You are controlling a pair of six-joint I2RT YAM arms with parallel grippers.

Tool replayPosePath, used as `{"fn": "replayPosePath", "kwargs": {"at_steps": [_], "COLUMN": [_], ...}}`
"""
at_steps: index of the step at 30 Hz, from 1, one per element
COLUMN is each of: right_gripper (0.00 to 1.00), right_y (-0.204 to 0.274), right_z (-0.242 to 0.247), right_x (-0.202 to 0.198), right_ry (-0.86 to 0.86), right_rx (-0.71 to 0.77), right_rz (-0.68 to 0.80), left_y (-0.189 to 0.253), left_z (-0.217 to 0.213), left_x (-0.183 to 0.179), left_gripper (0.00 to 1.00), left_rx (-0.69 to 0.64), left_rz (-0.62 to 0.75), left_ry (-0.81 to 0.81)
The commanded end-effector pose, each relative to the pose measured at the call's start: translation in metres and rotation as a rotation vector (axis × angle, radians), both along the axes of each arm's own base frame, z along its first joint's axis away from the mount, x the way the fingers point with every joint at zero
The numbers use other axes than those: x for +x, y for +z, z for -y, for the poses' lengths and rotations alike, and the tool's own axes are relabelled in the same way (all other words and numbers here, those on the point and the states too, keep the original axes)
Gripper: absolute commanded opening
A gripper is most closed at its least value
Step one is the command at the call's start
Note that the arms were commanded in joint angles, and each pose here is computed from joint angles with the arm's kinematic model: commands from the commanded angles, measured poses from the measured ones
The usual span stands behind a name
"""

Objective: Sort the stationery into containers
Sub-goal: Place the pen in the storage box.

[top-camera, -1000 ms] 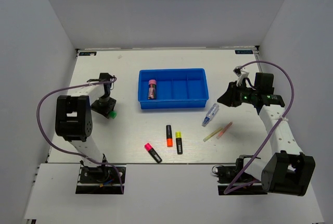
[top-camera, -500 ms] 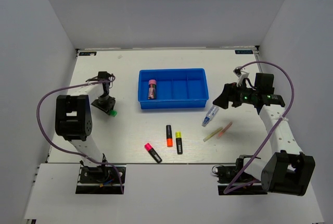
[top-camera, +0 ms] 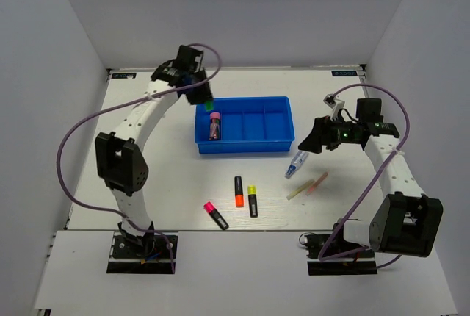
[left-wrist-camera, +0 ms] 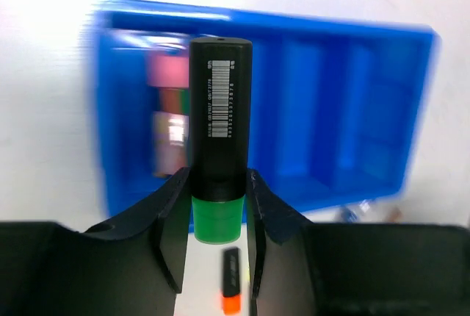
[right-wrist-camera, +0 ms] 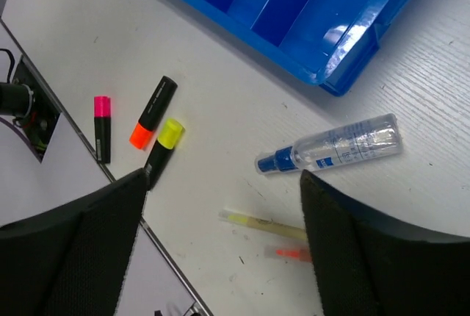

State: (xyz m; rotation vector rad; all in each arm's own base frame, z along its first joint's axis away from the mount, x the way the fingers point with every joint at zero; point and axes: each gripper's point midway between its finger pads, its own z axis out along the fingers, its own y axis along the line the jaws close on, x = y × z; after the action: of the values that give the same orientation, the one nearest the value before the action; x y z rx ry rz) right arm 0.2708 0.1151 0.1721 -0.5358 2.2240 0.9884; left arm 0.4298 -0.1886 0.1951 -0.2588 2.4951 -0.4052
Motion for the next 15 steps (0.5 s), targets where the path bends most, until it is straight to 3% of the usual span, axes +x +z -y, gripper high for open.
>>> {"fn": "replayPosePath", "kwargs": {"at_steps": [1, 3, 4, 8, 9, 11, 12, 14, 15], "right_gripper": [0.81, 0.21, 0.0, 0.0, 0.14, 0.19, 0.27, 0.35, 0.6], "right_y": [0.013, 0.016, 0.017, 0.016, 0.016, 0.016, 0.016, 0.017, 0.017], "right_z": [-0.002, -0.002, -0.001, 0.002, 0.003, 0.003, 0.003, 0.003, 0.002], "right_x": [-0.001, 0.0, 0.003, 0.003, 0.004, 0.004, 0.004, 0.004, 0.004], "right_ry": [0.023, 0.014, -0.003, -0.021, -0.023, -0.022, -0.023, -0.02, -0.018], "right_rx": [0.008, 0.008, 0.011, -0.014, -0.017, -0.019, -0.02, -0.015, -0.015], "right_rz": [0.023, 0.026, 0.022, 0.022, 0.026, 0.031, 0.031, 0.034, 0.035], "left_y": [-0.008, -0.004, -0.014, -0.035, -0.037, -0.047, -0.049, -0.059, -0.061], "left_z": [0.05, 0.071, 0.075, 0.096, 0.1, 0.104, 0.104, 0.101, 0.102], "left_x": [-0.019, -0.015, -0.014, -0.018, -0.019, -0.023, -0.026, -0.03, -0.03], "left_gripper": [0.0, 0.0, 0.0, 0.0, 0.0, 0.0, 0.0, 0.0, 0.0], "left_rx": [0.019, 0.01, 0.018, 0.008, 0.01, 0.021, 0.03, 0.047, 0.058], "left_rz": [-0.064, -0.046, -0.069, -0.108, -0.104, -0.119, -0.122, -0.144, -0.137], "left_ry": [-0.215, -0.249, -0.252, -0.285, -0.301, -0.319, -0.333, -0.337, -0.342]}}
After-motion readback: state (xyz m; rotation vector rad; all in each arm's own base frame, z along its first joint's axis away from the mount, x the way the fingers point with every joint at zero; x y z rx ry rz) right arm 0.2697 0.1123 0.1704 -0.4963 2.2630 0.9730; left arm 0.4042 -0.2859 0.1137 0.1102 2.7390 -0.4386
